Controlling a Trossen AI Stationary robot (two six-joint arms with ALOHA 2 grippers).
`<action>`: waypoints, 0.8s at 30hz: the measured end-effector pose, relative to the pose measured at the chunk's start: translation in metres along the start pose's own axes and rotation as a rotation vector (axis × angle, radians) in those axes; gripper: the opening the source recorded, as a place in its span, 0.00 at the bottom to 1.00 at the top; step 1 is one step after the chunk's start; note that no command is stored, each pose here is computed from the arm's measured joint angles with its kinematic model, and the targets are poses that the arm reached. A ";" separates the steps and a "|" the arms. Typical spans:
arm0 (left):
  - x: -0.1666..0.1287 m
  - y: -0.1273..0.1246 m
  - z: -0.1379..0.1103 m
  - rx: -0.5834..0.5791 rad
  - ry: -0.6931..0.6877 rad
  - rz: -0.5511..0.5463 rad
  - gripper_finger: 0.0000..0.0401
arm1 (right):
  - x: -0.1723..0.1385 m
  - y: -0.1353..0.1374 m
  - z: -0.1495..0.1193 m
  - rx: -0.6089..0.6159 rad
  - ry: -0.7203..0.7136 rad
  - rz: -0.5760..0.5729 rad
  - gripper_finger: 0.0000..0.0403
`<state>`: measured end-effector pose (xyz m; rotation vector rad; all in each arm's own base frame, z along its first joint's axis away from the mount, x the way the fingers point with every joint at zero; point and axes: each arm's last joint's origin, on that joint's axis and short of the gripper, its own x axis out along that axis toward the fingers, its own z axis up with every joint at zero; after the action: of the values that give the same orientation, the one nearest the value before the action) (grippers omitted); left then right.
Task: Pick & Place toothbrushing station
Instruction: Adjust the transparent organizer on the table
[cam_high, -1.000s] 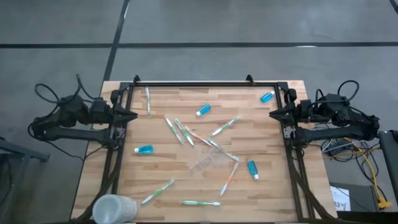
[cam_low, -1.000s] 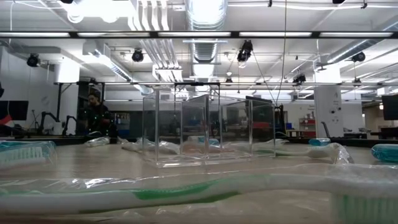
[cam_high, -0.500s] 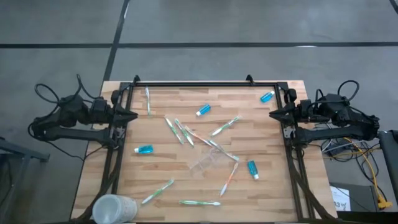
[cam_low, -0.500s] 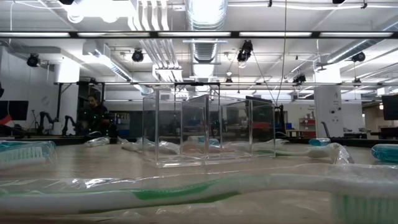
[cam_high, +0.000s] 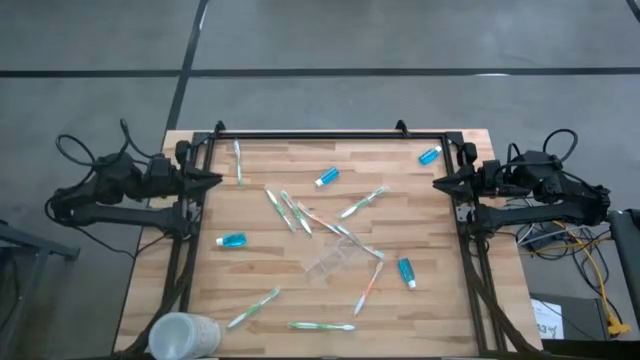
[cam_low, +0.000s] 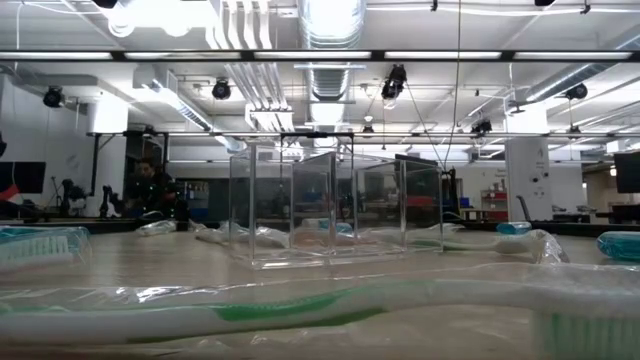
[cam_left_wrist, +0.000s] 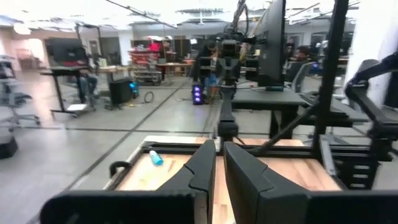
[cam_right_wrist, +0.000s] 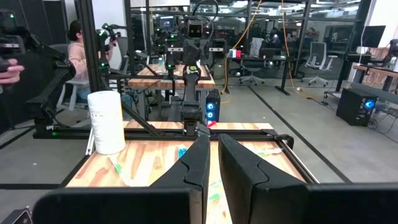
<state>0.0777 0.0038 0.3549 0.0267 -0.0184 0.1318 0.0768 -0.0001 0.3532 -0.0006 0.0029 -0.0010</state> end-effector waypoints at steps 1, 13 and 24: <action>0.000 0.001 0.001 0.008 -0.006 0.026 0.10 | 0.000 0.000 0.000 0.000 0.001 0.001 0.08; 0.000 0.004 0.001 -0.034 -0.008 0.132 0.10 | 0.000 0.000 0.000 0.000 0.000 0.000 0.08; 0.018 0.002 -0.005 0.016 0.075 0.161 0.10 | 0.000 0.000 0.000 0.000 0.000 0.000 0.08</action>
<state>0.0954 0.0084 0.3503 0.0362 0.0554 0.2941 0.0769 0.0000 0.3531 -0.0006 0.0032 -0.0006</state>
